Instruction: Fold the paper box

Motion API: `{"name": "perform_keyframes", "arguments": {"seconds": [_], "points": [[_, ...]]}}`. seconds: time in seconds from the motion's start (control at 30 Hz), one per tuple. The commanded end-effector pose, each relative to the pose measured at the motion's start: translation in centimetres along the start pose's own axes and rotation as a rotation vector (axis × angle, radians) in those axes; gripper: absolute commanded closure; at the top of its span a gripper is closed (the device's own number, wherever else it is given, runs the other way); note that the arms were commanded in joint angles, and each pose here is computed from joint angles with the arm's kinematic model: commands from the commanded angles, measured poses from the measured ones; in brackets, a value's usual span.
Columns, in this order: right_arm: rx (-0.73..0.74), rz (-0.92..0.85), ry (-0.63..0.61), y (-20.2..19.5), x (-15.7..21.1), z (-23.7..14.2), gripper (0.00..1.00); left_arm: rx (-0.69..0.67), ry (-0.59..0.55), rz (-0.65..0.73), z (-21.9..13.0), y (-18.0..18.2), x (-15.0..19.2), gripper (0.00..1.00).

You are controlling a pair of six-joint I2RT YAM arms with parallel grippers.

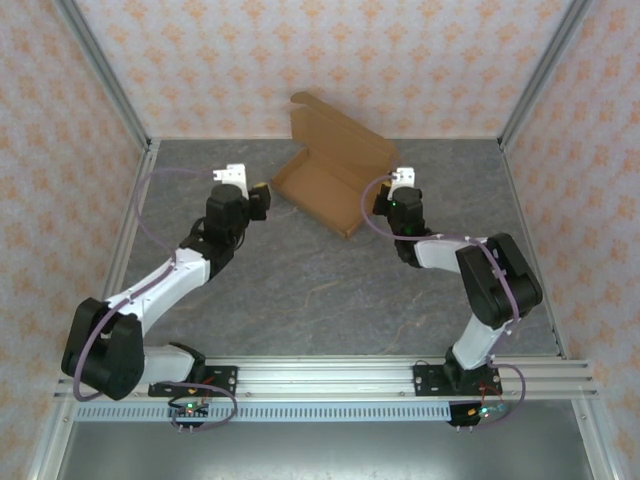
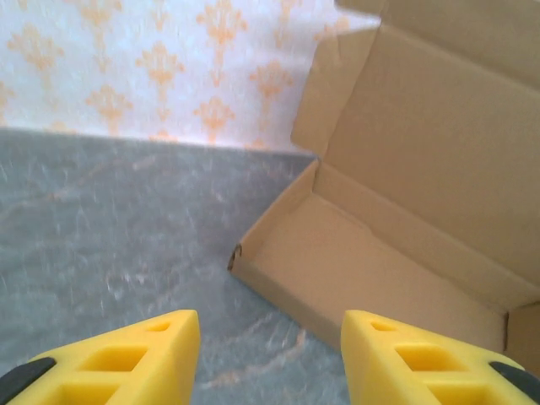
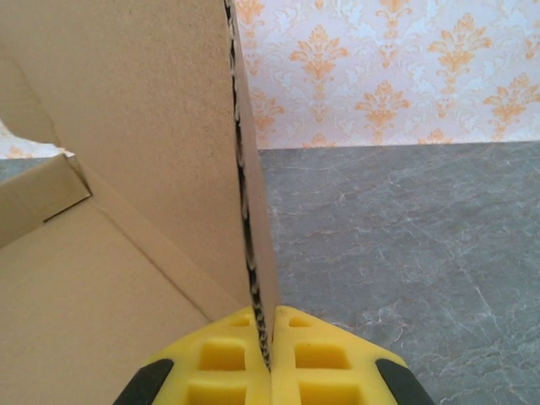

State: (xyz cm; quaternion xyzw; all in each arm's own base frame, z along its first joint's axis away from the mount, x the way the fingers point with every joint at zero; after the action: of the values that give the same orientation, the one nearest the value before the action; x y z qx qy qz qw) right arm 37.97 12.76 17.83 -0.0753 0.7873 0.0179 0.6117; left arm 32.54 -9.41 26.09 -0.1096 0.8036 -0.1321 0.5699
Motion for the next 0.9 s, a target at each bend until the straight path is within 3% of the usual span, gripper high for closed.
{"name": "perform_keyframes", "arguments": {"seconds": [0.0, 0.2, 0.4, 0.57, 0.87], "points": [[-0.050, -0.012, -0.067, -0.9, -2.3, -1.2, 1.00, -0.024, 0.073, 0.053, -0.1, 0.1, -0.6, 0.50], [-0.090, -0.030, -0.030, -1.0, -2.4, -0.8, 1.00, 0.005, 0.182, 0.025, 5.0, -0.5, 0.6, 0.44], [-0.123, -0.027, -0.010, -1.2, -2.3, -0.4, 1.00, 0.013, 0.250, 0.015, 12.9, 1.2, 0.5, 0.42], [-0.134, -0.027, 0.000, -1.3, -2.4, -0.1, 1.00, 0.019, 0.370, 0.052, 19.0, 1.8, 2.2, 0.40], [-0.156, -0.025, -0.008, -1.1, -3.2, -0.1, 1.00, 0.028, 0.530, 0.038, 24.6, 2.6, 4.5, 0.40]]}}
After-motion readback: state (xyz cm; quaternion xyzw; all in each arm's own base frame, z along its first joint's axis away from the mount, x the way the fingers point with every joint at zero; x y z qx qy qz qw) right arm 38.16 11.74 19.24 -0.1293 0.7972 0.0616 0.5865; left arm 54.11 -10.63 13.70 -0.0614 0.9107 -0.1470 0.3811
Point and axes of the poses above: each hand's point on the last joint's axis, 136 mm out from that joint toward the fingers, its own z axis out along the fingers, its own y axis along the line the jaws close on, x = y × z, the point moved 9 cm from there along -z, back along the fingers, and after that the axes turned 9 degrees about -z, right-handed, at the moved point
